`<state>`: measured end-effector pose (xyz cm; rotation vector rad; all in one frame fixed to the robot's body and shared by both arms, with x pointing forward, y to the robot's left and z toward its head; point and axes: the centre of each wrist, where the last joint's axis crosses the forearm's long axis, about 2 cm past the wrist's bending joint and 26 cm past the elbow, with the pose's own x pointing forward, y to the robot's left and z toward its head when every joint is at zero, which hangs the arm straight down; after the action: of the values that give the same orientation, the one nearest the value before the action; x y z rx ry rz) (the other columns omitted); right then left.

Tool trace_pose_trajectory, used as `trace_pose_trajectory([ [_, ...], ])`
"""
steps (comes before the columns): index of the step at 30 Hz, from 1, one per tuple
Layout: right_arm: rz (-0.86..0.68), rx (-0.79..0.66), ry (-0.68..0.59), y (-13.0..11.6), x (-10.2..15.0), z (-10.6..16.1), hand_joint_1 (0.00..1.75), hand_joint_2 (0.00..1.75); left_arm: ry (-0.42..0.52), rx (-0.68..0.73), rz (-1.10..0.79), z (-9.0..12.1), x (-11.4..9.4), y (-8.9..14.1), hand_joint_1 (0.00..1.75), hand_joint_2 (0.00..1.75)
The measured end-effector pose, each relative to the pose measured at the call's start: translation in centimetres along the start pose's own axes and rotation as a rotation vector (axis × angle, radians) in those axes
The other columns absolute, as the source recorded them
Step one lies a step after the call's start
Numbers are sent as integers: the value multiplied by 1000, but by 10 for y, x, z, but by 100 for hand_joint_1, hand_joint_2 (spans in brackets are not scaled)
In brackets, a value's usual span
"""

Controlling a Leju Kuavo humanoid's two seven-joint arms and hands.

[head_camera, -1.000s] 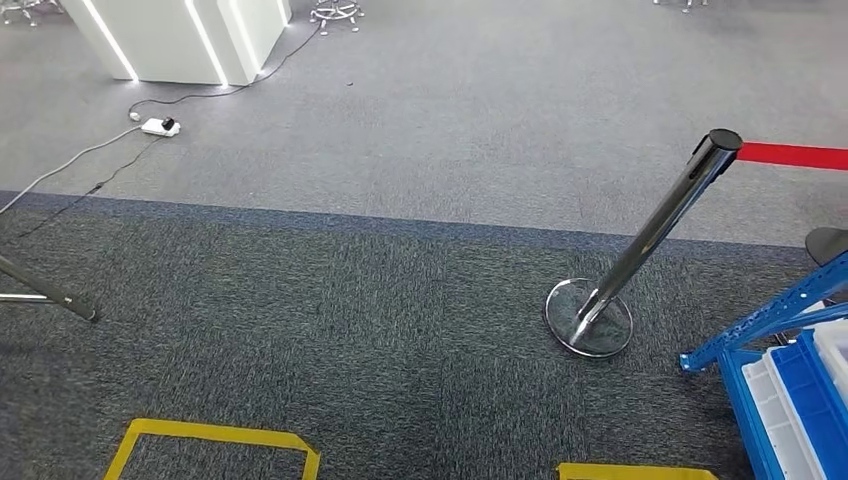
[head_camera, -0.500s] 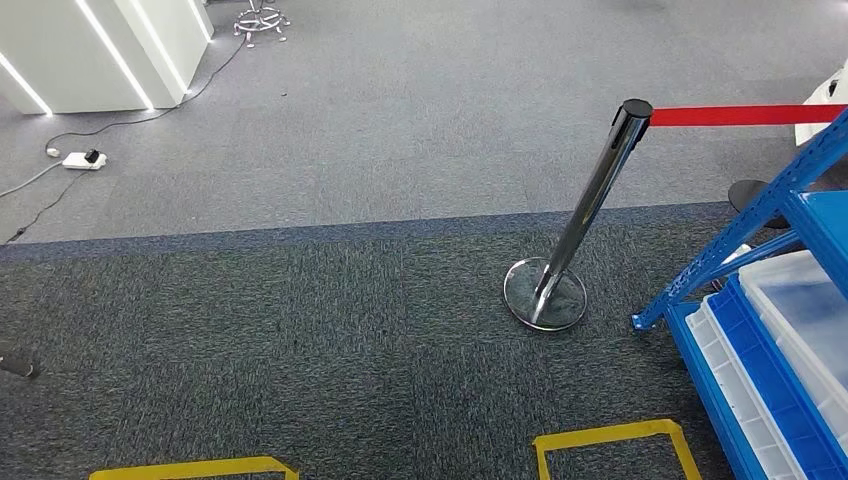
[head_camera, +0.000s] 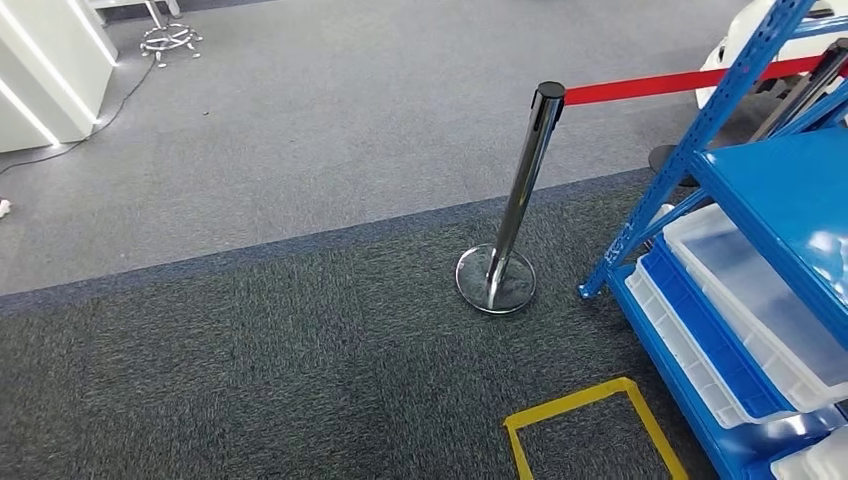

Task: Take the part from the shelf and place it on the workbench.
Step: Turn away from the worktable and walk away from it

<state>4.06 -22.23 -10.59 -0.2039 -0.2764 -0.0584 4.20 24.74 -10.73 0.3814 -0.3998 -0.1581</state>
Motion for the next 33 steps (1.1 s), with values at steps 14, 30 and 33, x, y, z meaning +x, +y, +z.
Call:
trace_pose_trajectory([
  [14,5,2,-5,-1,0,0,0,0,-3,-3,2,0,1,-1,0,0],
  [30,7,4,-3,-2,2,-1,0,0,-1,2,3,-1,1,1,0,0],
  [33,9,4,0,-3,0,-1,0,0,-5,3,7,-1,3,0,0,0],
])
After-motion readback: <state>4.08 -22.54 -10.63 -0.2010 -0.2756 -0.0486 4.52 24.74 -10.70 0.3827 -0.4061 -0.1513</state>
